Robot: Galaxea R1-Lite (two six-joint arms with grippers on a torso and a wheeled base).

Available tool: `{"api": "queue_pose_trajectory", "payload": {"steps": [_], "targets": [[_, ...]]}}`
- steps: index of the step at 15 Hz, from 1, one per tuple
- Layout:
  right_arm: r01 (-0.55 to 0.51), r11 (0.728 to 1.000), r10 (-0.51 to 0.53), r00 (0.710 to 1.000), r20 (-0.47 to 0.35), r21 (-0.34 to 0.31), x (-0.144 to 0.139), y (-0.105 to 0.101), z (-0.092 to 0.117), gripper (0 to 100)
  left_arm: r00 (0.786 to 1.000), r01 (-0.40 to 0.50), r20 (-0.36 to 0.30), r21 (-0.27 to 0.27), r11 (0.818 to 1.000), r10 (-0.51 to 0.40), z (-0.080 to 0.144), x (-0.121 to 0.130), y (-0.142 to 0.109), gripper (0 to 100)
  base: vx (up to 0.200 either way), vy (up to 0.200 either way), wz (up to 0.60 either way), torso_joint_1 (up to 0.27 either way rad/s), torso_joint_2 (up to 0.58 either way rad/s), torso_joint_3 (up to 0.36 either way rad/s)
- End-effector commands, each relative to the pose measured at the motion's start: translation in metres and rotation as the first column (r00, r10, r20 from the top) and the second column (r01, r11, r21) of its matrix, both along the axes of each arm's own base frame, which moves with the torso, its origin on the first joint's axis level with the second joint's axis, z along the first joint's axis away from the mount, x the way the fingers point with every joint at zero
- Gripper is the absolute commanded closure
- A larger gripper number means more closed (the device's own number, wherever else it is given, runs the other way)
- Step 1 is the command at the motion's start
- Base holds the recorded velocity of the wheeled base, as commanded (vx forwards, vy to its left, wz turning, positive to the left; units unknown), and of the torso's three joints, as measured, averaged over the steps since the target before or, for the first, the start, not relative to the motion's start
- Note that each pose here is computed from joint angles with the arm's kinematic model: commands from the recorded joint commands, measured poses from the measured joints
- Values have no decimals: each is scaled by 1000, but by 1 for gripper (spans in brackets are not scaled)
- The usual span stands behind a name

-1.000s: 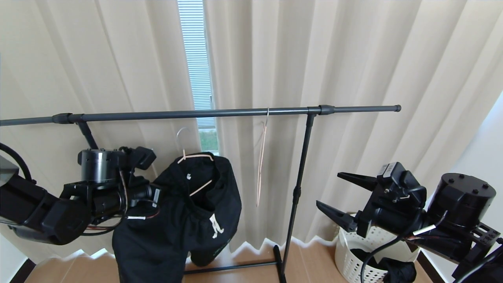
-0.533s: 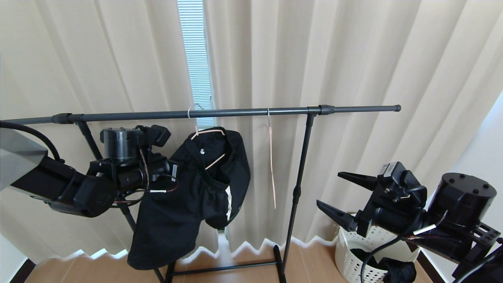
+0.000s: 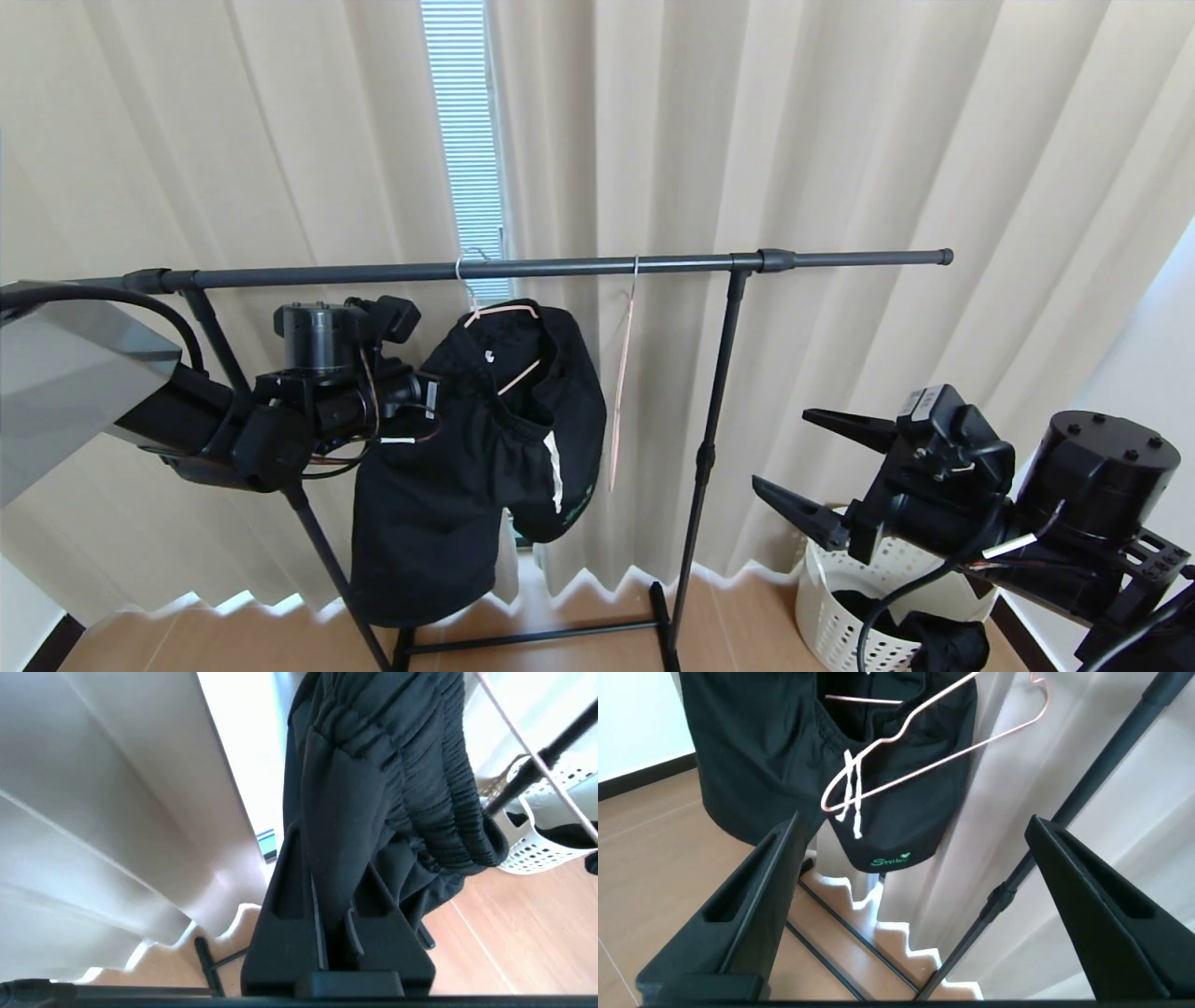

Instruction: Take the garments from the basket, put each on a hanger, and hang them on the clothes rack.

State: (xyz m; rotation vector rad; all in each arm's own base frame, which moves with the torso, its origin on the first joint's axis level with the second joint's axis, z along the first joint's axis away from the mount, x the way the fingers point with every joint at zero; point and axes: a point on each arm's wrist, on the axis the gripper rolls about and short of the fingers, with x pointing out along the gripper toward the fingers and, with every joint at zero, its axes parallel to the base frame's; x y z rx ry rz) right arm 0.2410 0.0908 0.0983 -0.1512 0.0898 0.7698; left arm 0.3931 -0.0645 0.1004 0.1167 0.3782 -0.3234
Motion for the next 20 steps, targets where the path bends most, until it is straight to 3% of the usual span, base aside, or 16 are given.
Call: {"api": "queue_pose_trajectory", "payload": {"steps": [1,5,6,9,15,17,20], "targets": [[-1,1000,1,1000,1,-1,0,0,0,0,1000,-1,-14,0,1000,1,-6,3,0,100,0,0,0,0,0,0],[-1,1000,1,1000,-1,-1,0,0,0,0,999,0,-35,3,1000,0,-11,-1,1,100,0,0,0,0,0,0],[-2,1000,2,1000,0,-1,0,0,0,0,999,0,-45,5,1000,0,-13,-4,1,0,0,0,0,0,0,0],[-2,1000,2,1000,0,0,0,0,0,0,998,3,-58,15,1000,-2,-14,-12,3,0,0,0,0,0,0,0],[-2,1000,1,999,44,9,-9,-3,11,0,1000,-13,-24,2,1000,13,21,-63,15,0,0,0,0,0,0,0],[-82,997,81,990,117,6,-45,6,28,0,1000,3,-18,-1,1000,-3,33,-116,19,0,0,0,0,0,0,0],[-45,999,40,980,194,24,-85,-4,44,0,998,35,54,-9,999,-35,42,-177,22,0,0,0,0,0,0,0]]}}
